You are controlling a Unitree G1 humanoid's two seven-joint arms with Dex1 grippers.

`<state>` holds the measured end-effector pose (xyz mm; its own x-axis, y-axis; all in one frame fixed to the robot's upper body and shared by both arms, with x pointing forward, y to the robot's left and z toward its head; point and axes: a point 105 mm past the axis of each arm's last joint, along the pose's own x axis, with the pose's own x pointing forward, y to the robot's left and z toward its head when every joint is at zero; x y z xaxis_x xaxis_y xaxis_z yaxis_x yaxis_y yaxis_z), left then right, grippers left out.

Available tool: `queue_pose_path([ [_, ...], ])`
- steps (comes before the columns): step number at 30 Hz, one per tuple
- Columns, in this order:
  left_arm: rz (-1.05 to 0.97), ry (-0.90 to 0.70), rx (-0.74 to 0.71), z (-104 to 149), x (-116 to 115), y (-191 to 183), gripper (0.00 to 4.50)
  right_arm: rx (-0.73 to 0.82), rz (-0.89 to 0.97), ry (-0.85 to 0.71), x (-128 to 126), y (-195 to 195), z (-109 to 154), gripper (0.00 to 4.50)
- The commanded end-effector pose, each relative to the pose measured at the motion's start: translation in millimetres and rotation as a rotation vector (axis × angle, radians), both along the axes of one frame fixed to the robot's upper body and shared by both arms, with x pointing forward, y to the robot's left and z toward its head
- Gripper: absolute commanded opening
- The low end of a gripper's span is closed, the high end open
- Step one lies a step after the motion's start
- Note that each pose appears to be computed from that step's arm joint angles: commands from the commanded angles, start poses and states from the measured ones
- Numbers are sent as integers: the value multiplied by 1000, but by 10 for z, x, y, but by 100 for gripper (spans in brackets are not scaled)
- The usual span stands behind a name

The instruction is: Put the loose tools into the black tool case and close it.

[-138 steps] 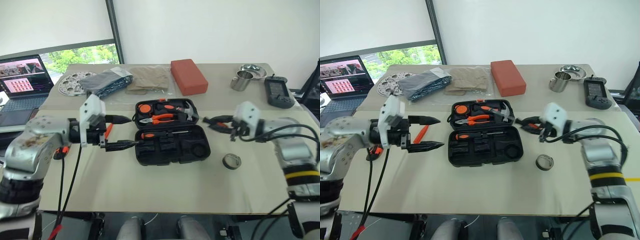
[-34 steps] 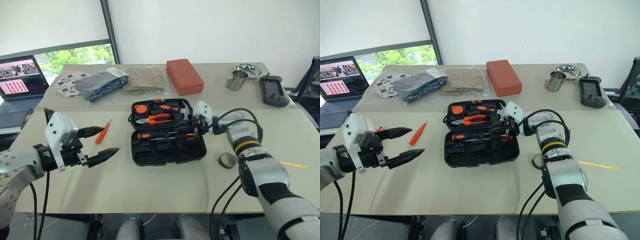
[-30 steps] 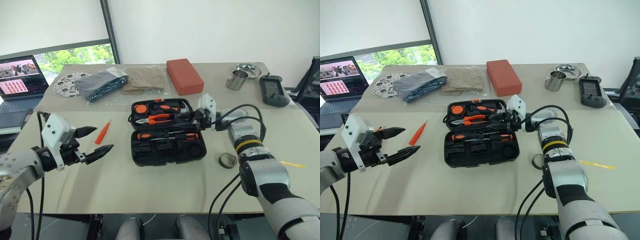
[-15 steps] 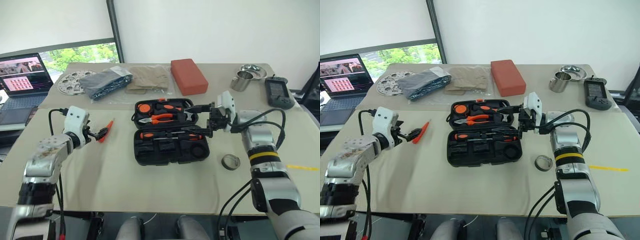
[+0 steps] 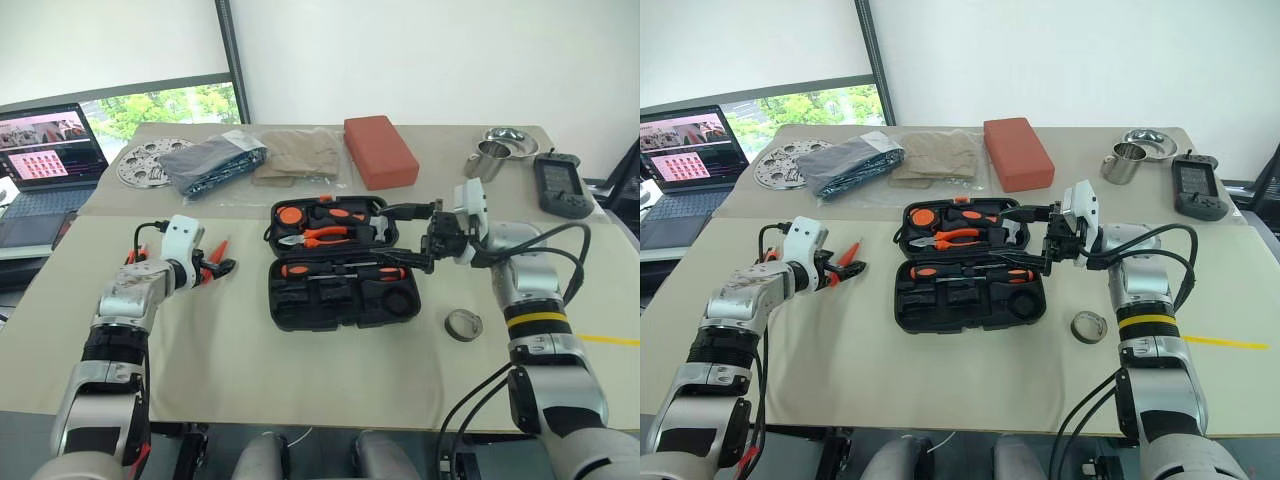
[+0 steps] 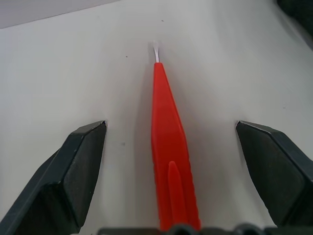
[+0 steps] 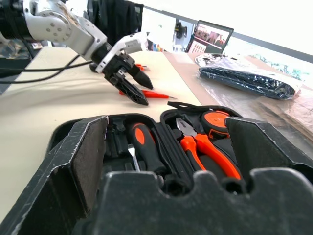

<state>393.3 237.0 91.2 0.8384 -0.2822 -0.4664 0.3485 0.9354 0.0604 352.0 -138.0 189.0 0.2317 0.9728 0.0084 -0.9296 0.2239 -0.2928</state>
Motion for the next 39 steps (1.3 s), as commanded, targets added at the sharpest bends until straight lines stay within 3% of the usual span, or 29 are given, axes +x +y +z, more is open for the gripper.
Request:
queue_pose_path([
  [1,-20,10,-1,-19,3,-56,339,37,7,-50,-63,-97,156,450],
  [8,-25,13,-8,-51,-7,-78,65,69,49,-38,-133,-146,185,450],
  [9,-26,12,-7,-49,-10,-79,43,74,52,-36,-135,-159,193,450],
  [15,-58,-47,6,89,-35,-81,42,79,46,-3,-144,-332,160,450],
  [20,-313,-319,-2,625,-130,-362,42,74,20,29,-190,-575,92,450],
  [25,-576,-374,4,853,-377,-512,42,70,-21,49,-251,-751,64,450],
  [28,-818,-341,5,899,-596,-736,42,60,-57,44,-294,-859,22,450],
  [32,-973,-315,46,882,-669,-957,42,60,-71,45,-351,-881,-12,450],
  [39,-1119,-203,184,558,-512,-1349,42,82,-127,32,-480,-914,-64,450],
])
